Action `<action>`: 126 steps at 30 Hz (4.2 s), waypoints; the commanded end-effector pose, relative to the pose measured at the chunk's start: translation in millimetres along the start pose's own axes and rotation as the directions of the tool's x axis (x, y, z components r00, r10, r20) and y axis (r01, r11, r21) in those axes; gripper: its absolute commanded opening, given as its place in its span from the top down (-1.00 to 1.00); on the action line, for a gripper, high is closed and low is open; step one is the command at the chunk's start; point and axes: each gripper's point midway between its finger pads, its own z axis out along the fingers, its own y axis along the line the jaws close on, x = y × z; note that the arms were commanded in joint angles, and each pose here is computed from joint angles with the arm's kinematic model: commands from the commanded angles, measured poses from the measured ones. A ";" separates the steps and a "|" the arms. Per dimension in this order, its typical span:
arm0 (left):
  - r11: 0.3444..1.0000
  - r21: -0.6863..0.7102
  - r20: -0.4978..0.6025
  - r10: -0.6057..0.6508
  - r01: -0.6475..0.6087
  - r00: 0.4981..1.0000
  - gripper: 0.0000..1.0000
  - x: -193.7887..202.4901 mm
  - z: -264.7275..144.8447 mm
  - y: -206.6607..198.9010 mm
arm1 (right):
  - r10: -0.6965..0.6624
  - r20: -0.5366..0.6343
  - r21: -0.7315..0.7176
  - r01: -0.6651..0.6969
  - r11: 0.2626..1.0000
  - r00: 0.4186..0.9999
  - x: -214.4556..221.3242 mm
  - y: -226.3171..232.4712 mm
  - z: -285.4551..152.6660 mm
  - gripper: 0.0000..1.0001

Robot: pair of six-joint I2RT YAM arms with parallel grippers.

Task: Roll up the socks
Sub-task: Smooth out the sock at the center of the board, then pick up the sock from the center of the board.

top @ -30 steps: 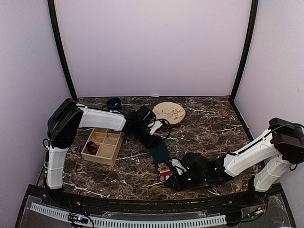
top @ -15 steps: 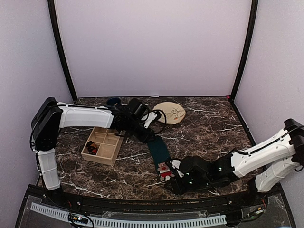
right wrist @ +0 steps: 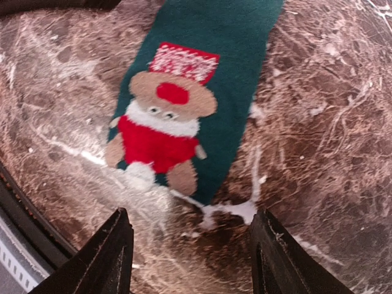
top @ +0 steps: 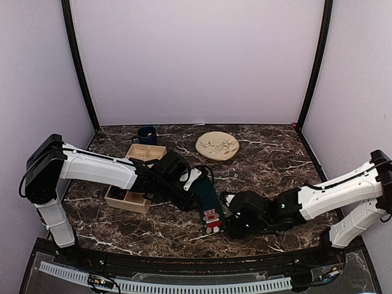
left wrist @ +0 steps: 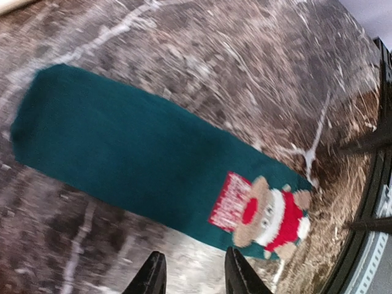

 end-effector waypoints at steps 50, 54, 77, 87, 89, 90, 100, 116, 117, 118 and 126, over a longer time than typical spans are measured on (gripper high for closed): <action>0.944 -0.095 0.148 -0.300 0.315 0.942 0.24 39.1 -42.6 10.0 | -0.652 -0.153 0.017 0.662 0.750 0.743 15.0 11.4 46.9 -0.03; 0.944 -0.092 0.149 -0.303 0.318 0.941 0.24 41.4 -43.2 10.2 | -0.653 -0.169 -0.034 0.658 0.752 0.738 21.1 12.4 50.5 0.31; 0.978 0.068 0.235 -0.208 0.197 0.949 0.21 47.4 -54.5 -10.5 | -0.474 -0.140 -0.292 0.422 0.858 0.869 -21.3 80.3 30.0 1.00; 0.992 0.093 0.322 -0.112 0.086 0.940 0.21 54.4 -66.7 -21.0 | -0.345 -0.222 -0.394 0.240 0.887 0.912 -38.5 81.0 32.8 1.00; 0.993 0.106 0.348 -0.080 0.046 0.934 0.20 55.5 -71.8 -27.6 | -0.333 -0.233 -0.411 0.218 0.885 0.914 -41.0 80.1 33.2 1.00; 0.994 0.111 0.359 -0.059 0.021 0.931 0.19 55.9 -74.0 -32.3 | -0.330 -0.238 -0.422 0.209 0.882 0.913 -41.9 80.2 33.7 1.00; 0.983 0.046 0.362 0.149 -0.177 0.920 0.17 70.5 -74.5 -52.9 | -0.329 -0.270 -0.480 0.170 0.861 0.905 -54.6 81.6 33.7 1.00; 0.860 -0.295 0.240 0.488 -0.415 0.839 0.16 74.9 -46.7 -57.2 | -0.343 -0.304 -0.507 0.154 0.848 0.889 -53.0 82.4 32.9 1.00; 0.848 -0.318 0.237 0.504 -0.424 0.830 0.16 73.0 -45.9 -58.0 | -0.344 -0.306 -0.507 0.154 0.848 0.888 -52.8 82.4 32.6 1.00; 0.838 -0.338 0.237 0.517 -0.429 0.822 0.16 71.6 -46.0 -58.1 | -0.345 -0.307 -0.508 0.154 0.848 0.887 -52.6 82.4 32.7 1.00; 0.783 -0.433 0.243 0.578 -0.446 0.779 0.16 61.3 -50.8 -52.5 | -0.349 -0.313 -0.514 0.152 0.844 0.883 -51.8 82.4 31.9 1.00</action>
